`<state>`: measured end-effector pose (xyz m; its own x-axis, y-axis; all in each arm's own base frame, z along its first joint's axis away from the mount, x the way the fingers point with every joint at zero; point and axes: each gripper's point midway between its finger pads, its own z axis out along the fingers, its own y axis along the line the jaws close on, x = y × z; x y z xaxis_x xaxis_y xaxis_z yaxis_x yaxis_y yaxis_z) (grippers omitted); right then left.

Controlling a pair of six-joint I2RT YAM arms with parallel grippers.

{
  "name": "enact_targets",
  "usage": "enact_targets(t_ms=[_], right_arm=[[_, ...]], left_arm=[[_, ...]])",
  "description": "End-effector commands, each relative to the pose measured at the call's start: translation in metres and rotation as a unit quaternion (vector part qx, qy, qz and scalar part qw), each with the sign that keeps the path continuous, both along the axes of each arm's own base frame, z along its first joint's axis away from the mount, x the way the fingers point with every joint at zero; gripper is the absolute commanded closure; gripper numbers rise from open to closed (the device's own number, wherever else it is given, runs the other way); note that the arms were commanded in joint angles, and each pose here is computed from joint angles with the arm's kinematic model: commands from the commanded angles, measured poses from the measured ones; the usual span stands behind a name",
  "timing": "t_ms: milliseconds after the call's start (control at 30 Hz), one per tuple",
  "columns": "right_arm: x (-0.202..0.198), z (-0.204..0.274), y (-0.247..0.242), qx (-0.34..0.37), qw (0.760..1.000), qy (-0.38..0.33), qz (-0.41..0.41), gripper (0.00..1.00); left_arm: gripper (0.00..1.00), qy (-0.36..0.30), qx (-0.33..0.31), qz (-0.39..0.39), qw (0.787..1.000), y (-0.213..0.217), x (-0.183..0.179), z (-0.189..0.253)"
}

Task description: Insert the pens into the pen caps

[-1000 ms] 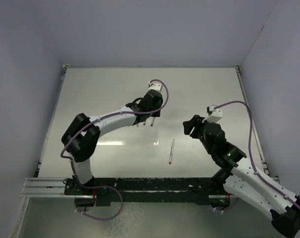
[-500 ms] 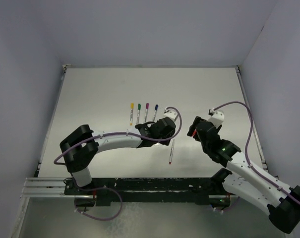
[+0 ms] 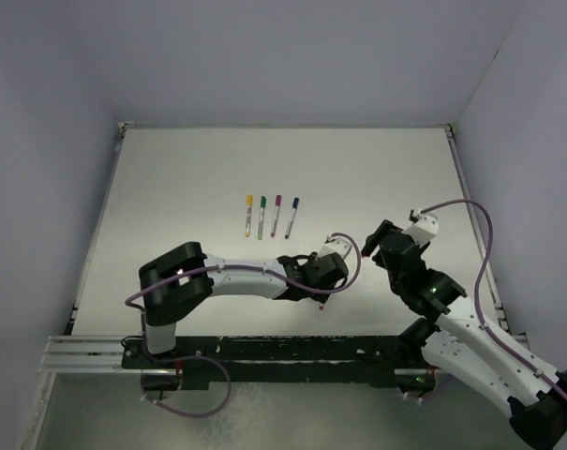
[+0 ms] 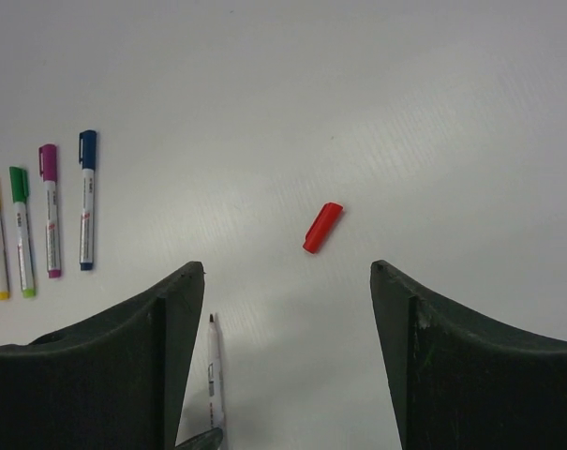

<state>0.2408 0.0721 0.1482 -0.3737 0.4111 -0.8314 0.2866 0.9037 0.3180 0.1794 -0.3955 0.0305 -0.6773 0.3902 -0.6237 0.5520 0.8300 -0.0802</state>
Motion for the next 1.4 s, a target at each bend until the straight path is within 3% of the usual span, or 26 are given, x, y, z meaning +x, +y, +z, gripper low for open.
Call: enact_targets(t_ms=[0,333,800,967,1367], right_arm=[[-0.002,0.002,-0.012,0.005,0.999,-0.012,-0.036,0.27],[0.000,0.000,-0.009,0.013,0.999,-0.013,-0.032,0.27],[0.000,0.004,-0.007,0.023,0.999,-0.019,-0.033,0.27],[0.000,0.006,-0.007,0.027,0.999,-0.018,-0.033,0.28],[-0.002,0.014,-0.007,0.024,0.999,-0.014,-0.031,0.28]], left_arm=[[0.52,-0.014,-0.026,0.012,0.999,-0.017,0.007,0.016],[0.52,-0.008,0.002,0.014,1.000,-0.014,0.006,0.000],[0.64,0.004,0.109,0.051,0.993,0.045,-0.002,-0.033],[0.72,0.012,0.114,0.044,0.992,0.047,-0.005,-0.041],[1.00,0.054,0.125,0.023,0.991,0.057,-0.023,-0.068]])
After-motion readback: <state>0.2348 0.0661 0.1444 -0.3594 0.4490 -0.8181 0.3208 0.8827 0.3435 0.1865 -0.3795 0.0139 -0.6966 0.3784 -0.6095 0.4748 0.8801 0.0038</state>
